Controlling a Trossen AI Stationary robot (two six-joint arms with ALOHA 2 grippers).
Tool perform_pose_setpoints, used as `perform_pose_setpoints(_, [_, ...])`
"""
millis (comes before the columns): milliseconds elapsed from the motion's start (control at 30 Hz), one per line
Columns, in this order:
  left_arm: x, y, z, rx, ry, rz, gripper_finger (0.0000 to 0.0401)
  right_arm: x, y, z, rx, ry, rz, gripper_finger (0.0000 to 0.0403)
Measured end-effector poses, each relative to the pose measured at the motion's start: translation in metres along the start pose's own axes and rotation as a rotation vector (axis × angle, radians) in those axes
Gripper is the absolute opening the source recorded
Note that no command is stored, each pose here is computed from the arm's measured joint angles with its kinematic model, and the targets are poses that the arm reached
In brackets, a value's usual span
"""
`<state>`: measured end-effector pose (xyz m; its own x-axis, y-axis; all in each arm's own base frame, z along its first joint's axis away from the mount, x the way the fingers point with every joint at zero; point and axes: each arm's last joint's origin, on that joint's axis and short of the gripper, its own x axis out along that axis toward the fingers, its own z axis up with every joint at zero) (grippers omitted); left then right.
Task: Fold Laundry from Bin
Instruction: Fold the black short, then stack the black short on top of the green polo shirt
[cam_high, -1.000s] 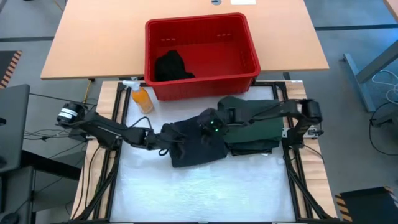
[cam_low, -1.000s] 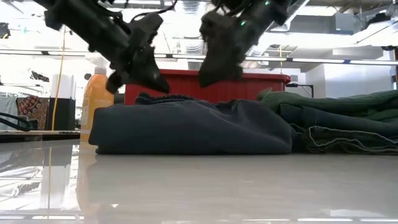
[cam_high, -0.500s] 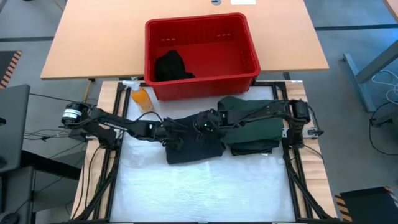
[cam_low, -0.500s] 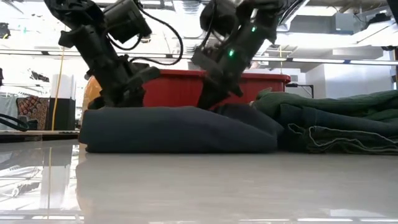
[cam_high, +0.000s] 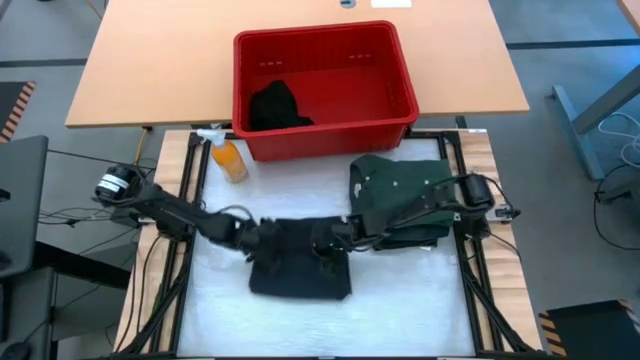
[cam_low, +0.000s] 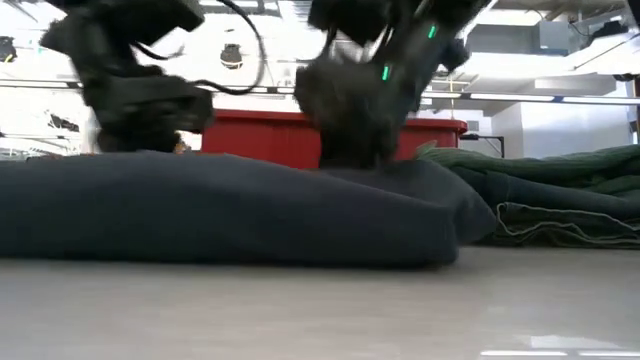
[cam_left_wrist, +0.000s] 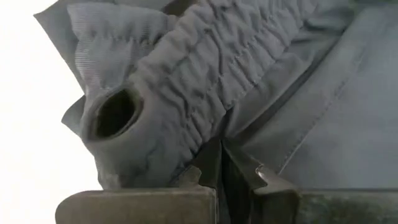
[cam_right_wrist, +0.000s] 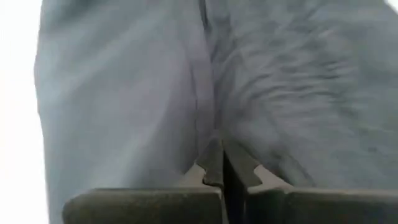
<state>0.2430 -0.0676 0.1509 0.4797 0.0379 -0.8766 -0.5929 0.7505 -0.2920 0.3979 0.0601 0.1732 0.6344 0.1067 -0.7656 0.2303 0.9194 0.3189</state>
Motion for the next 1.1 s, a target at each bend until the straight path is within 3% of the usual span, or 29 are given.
perform_pose_setpoints(133, [-0.007, -0.012, -0.032, 0.031, 0.039, 0.022, 0.0000, -0.029, 0.010, 0.012, 0.004, -0.083, 0.029, 0.0021])
perform_pose_setpoints(267, [-0.015, -0.019, -0.049, 0.057, -0.008, 0.028, 0.0000, -0.055, 0.007, 0.023, 0.108, -0.148, 0.011, 0.0042])
perform_pose_setpoints(467, [-0.040, -0.012, -0.044, -0.007, -0.174, 0.071, 0.0000, -0.064, 0.003, 0.022, 0.236, -0.101, 0.024, 0.0104])
perform_pose_setpoints(633, [-0.074, -0.002, -0.037, -0.031, -0.232, 0.013, 0.0009, -0.061, 0.008, 0.015, 0.323, -0.049, 0.021, 0.0176])
perform_pose_setpoints(867, [-0.113, 0.015, -0.033, -0.086, -0.240, -0.109, 0.0099, -0.047, 0.008, 0.005, 0.408, 0.037, 0.016, 0.0263])
perform_pose_setpoints(1100, [-0.101, 0.026, -0.062, -0.164, -0.120, -0.127, 0.0215, -0.047, 0.015, -0.003, 0.436, 0.042, -0.027, 0.0276])
